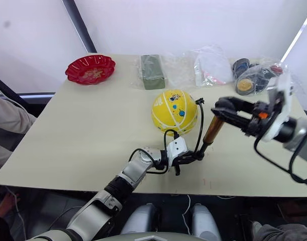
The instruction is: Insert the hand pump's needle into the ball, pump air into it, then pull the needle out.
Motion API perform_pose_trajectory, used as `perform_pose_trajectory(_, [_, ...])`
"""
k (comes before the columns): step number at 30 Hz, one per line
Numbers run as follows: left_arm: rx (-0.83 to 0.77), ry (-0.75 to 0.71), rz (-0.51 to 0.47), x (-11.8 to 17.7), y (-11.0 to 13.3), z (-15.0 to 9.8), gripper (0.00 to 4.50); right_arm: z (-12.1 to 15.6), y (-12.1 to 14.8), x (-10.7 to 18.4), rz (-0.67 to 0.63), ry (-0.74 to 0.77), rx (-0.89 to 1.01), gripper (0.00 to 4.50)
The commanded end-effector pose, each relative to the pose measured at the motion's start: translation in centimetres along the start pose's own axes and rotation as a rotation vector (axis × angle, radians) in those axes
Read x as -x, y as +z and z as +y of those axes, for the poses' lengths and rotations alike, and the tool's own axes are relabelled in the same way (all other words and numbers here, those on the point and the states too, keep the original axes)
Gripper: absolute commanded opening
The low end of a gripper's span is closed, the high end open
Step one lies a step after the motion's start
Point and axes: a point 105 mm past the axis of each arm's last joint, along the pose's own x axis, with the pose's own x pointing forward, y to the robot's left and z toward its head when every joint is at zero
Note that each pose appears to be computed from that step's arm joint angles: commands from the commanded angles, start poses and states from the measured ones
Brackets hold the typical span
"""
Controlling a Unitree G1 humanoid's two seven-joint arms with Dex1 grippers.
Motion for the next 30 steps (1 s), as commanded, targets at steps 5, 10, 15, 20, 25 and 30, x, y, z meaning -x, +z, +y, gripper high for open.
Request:
perform_pose_trajectory(5, [0.091, -0.026, 0.119, 0.3, -4.0, -1.2, 0.36, -0.5, -3.0, -0.3, 0.04, -0.073, -0.023, 1.97])
perform_pose_trajectory(10, [0.091, -0.021, 0.118, 0.2, -3.9, -1.1, 0.36, -0.1, -9.3, -1.5, 0.135, -0.075, -0.119, 1.97])
perform_pose_trajectory(15, [0.096, -0.015, 0.118, 0.3, -4.0, -1.1, 0.36, 0.4, -14.6, -1.7, 0.211, -0.08, -0.184, 1.97])
perform_pose_trajectory(20, [0.094, -0.013, 0.119, 0.3, -3.9, -1.1, 0.36, 0.0, -14.3, -1.9, 0.188, -0.083, -0.143, 1.97])
perform_pose_trajectory(25, [0.095, -0.013, 0.117, 0.3, -4.0, -1.1, 0.36, -0.7, -8.0, -1.7, 0.087, -0.072, -0.004, 1.97])
perform_pose_trajectory(30, [0.095, -0.018, 0.114, 0.3, -3.9, -1.2, 0.36, -0.1, -1.4, -0.9, 0.0, -0.037, 0.095, 1.97])
